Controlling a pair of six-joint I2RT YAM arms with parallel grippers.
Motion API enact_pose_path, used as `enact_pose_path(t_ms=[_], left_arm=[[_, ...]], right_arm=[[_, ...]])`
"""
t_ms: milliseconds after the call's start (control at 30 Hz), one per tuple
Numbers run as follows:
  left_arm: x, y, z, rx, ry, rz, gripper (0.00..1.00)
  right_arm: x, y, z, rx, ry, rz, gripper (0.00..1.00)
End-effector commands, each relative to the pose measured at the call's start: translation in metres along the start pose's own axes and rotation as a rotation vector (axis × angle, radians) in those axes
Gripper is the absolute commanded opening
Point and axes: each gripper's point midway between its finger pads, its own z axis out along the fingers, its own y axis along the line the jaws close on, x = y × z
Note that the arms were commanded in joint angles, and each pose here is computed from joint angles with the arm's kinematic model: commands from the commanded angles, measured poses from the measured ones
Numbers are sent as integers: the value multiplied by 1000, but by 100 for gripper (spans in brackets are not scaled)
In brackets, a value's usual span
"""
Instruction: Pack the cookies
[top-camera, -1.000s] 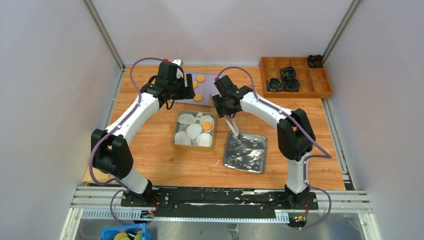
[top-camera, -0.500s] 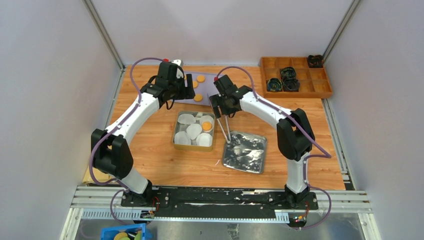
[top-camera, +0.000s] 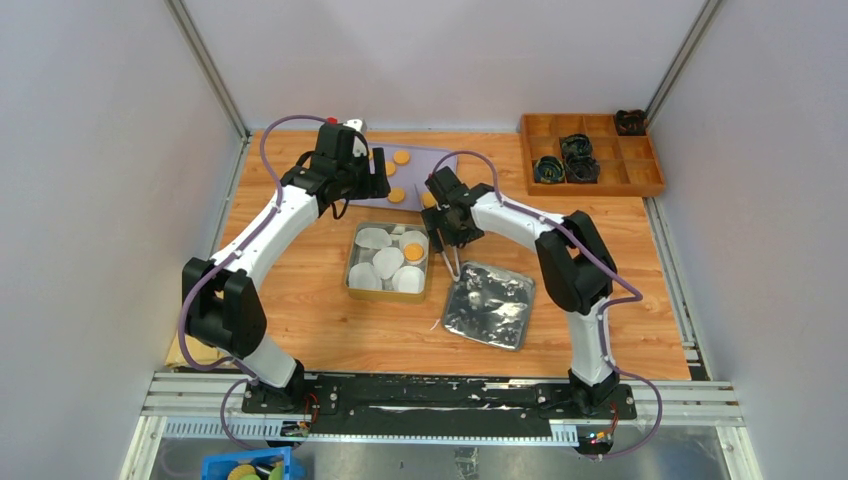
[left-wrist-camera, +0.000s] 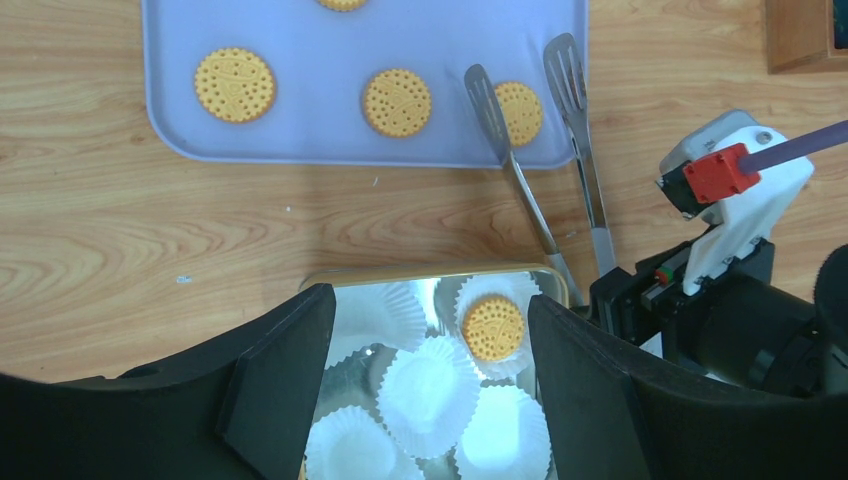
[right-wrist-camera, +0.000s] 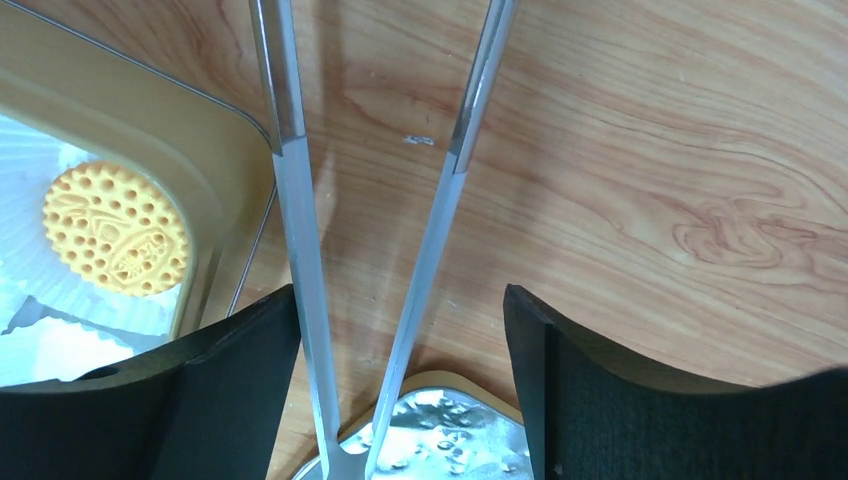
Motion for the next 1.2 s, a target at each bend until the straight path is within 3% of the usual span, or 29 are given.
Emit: enact_pose_path(t_ms=[0,333,467,833,967,1067,1167], left_arm=[[-9,-2,-5,15,-20,1,77],[-10,-1,-6,9,-19,8,76],[-12,-2,-7,12,-25,7,76],[-13,-2,-8,9,-28,12,76],[-11,-2,-6,13,-19,11,76],[-10,-1,-6,9,-20,11,76],[-12,-2,-8,11,-25,11,76]], right_arm=[[13,12,16,-25,54,-4,76],[1,12,13,-17,23,-11,50],[-14,5,-6,12,-44,-12,28],[-58,7,-59,-24,-212,-46,20],[-63,6,-62,-21,-225,-51,13],[-61,7,-63,-26,-224,-45,1],[-63,5,-74,-32,-248,-37,0]])
